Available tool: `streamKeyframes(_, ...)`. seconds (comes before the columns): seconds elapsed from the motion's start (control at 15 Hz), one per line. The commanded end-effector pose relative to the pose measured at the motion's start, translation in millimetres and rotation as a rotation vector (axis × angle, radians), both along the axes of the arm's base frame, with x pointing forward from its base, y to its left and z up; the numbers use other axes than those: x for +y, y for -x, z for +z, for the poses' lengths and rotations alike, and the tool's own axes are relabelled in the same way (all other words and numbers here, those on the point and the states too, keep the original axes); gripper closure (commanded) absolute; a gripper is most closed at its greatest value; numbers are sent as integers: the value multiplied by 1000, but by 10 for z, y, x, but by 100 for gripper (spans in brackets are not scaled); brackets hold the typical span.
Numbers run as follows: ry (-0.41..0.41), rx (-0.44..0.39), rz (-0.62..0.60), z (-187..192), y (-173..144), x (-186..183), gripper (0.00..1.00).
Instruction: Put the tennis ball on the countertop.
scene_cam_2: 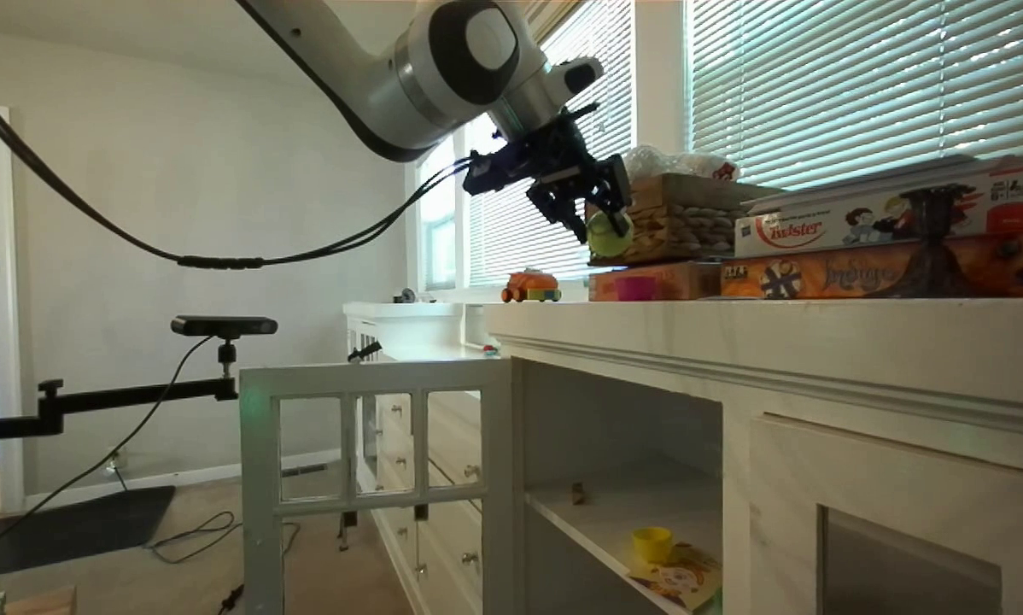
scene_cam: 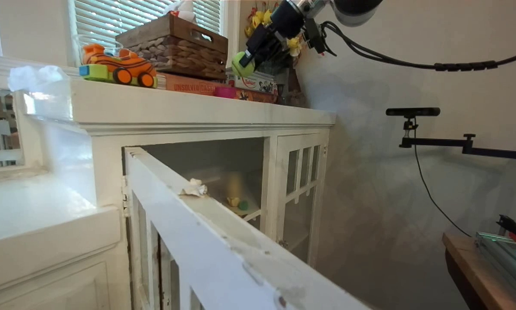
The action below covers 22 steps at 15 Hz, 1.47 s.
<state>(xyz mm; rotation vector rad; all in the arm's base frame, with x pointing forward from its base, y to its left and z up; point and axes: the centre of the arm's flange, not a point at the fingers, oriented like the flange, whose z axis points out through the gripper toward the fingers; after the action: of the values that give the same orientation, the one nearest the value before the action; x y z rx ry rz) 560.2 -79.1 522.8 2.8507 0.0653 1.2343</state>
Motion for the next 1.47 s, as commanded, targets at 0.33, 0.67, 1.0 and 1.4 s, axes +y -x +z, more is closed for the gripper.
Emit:
streamKeyframes(0.33, -66, -26, -90, -67, -500, 31, 63)
streamKeyframes(0.67, -67, -7, -121, -100, -592, 16, 63)
streamKeyframes(1.0, -64, 0, -133, -127, -690, -10, 63)
streamKeyframes(1.4, -98, 14, -162, -179, -816, 0, 63)
